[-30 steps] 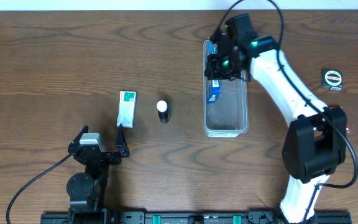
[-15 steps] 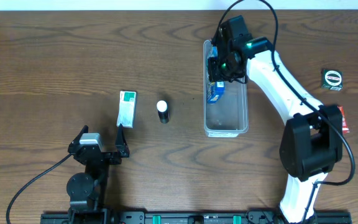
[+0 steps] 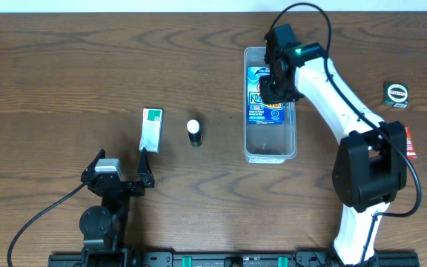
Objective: Pack container
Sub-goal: 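Lower the blue box into the container and open right gripper, then move right gripper to the red-white medicine box and grasp it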
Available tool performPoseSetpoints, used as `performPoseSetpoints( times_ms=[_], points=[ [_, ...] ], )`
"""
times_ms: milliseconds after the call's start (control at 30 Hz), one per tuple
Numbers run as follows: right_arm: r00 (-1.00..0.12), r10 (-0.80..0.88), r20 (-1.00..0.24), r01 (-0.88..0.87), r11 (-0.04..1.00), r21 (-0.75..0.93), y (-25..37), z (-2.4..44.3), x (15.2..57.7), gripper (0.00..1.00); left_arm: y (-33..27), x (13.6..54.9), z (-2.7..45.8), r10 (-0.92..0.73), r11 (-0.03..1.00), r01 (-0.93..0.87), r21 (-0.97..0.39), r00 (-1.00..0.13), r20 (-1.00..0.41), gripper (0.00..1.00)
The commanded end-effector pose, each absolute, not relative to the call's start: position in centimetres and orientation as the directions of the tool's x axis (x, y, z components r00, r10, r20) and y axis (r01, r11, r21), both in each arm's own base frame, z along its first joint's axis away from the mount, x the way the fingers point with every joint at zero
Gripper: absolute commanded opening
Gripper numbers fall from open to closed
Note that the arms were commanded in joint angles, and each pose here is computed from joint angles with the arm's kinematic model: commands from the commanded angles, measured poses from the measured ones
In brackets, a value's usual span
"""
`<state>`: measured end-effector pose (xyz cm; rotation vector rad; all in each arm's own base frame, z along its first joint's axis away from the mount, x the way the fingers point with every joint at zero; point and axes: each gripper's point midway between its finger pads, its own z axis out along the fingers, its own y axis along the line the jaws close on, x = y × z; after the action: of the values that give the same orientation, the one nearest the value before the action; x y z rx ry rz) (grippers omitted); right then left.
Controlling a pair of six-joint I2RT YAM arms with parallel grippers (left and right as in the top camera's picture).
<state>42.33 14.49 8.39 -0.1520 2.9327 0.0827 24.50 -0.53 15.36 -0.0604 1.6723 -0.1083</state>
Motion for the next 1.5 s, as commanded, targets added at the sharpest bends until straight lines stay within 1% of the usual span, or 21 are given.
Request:
performPoseSetpoints(
  times_ms=[0, 100, 167, 200, 233, 267, 300, 433, 567, 667, 800, 900, 1067, 1200, 1333, 1467],
  points=[
    [-0.940, -0.102, -0.326, -0.122, 0.992, 0.041, 14.2, 13.9, 44.3, 0.13, -0.7, 24.4, 13.8, -0.099, 0.994, 0.031, -0.105, -0.155, -0.983, 0.98],
    [-0.928, -0.105, -0.358, -0.125, 0.992, 0.033, 13.1, 17.3, 44.3, 0.18, -0.7, 24.4, 13.8, -0.099, 0.994, 0.031, -0.105, -0.155, -0.983, 0.98],
    [-0.926, -0.080, -0.369, -0.083, 0.997, -0.007, 10.8, 19.2, 44.1, 0.22, -0.7, 24.4, 13.8, -0.099, 0.994, 0.031, -0.105, -0.155, -0.983, 0.98],
    [-0.926, -0.074, -0.371, -0.067, 0.997, -0.031, 9.6, 19.8, 43.9, 0.33, -0.7, 24.4, 13.8, -0.099, 0.994, 0.031, -0.105, -0.155, -0.983, 0.98],
    [-0.927, -0.073, -0.368, -0.050, 0.996, -0.070, 7.7, 20.3, 43.7, 0.60, -0.7, 24.4, 13.8, -0.099, 0.994, 0.031, -0.105, -0.155, -0.983, 0.98],
    [-0.930, -0.072, -0.361, -0.040, 0.995, -0.095, 6.5, 20.5, 43.5, 0.71, -0.7, 24.4, 13.8, -0.099, 0.994, 0.031, -0.105, -0.155, -0.983, 0.98],
    [-0.935, -0.073, -0.347, -0.033, 0.992, -0.122, 4.8, 20.7, 43.1, 0.76, -0.7, 24.4, 13.8, -0.099, 0.994, 0.031, -0.105, -0.155, -0.983, 0.98],
    [-0.967, -0.106, -0.233, -0.069, 0.985, -0.161, -0.3, 19.7, 41.2, 0.86, -0.7, 24.4, 13.8, -0.099, 0.994, 0.031, -0.105, -0.155, -0.983, 0.98],
    [-0.987, -0.015, -0.158, 0.011, 0.986, -0.165, -5.4, 18.5, 39.5, 0.95, -0.7, 24.4, 13.8, -0.099, 0.994, 0.031, -0.105, -0.155, -0.983, 0.98],
    [-0.988, 0.074, -0.133, 0.094, 0.984, -0.149, -8.5, 17.6, 38.4, 0.98, -0.7, 24.4, 13.8, -0.099, 0.994, 0.031, -0.105, -0.155, -0.983, 0.98],
    [-0.975, 0.177, -0.134, 0.190, 0.977, -0.096, -11.7, 16.5, 37.6, 0.98, -0.7, 24.4, 13.8, -0.099, 0.994, 0.031, -0.105, -0.155, -0.983, 0.98],
    [-0.973, 0.197, -0.117, 0.201, 0.980, -0.016, -12.3, 15.3, 37.0, 0.97, -0.7, 24.4, 13.8, -0.099, 0.994, 0.031, -0.105, -0.155, -0.983, 0.98],
    [-0.971, 0.238, -0.028, 0.238, 0.971, 0.000, -13.7, 13.3, 34.4, 0.99, -0.7, 24.4, 13.8, -0.099, 0.994, 0.031, -0.105, -0.155, -0.983, 0.98],
    [-0.967, 0.254, 0.013, 0.254, 0.967, 0.007, -14.4, 12.6, 33.0, 0.99, -0.7, 24.4, 13.8, -0.099, 0.994, 0.031, -0.105, -0.155, -0.983, 0.98],
    [-0.975, 0.220, 0.010, 0.220, 0.975, -0.009, -15.4, 12.2, 32.7, 0.99, -0.7, 24.4, 13.8, -0.099, 0.994, 0.031, -0.105, -0.155, -0.983, 0.98],
    [-0.992, 0.125, 0.001, 0.125, 0.992, -0.012, -16.0, 11.4, 32.7, 0.99, -0.7, 24.4, 13.8, -0.099, 0.994, 0.031, -0.105, -0.155, -0.983, 0.98]
  ],
)
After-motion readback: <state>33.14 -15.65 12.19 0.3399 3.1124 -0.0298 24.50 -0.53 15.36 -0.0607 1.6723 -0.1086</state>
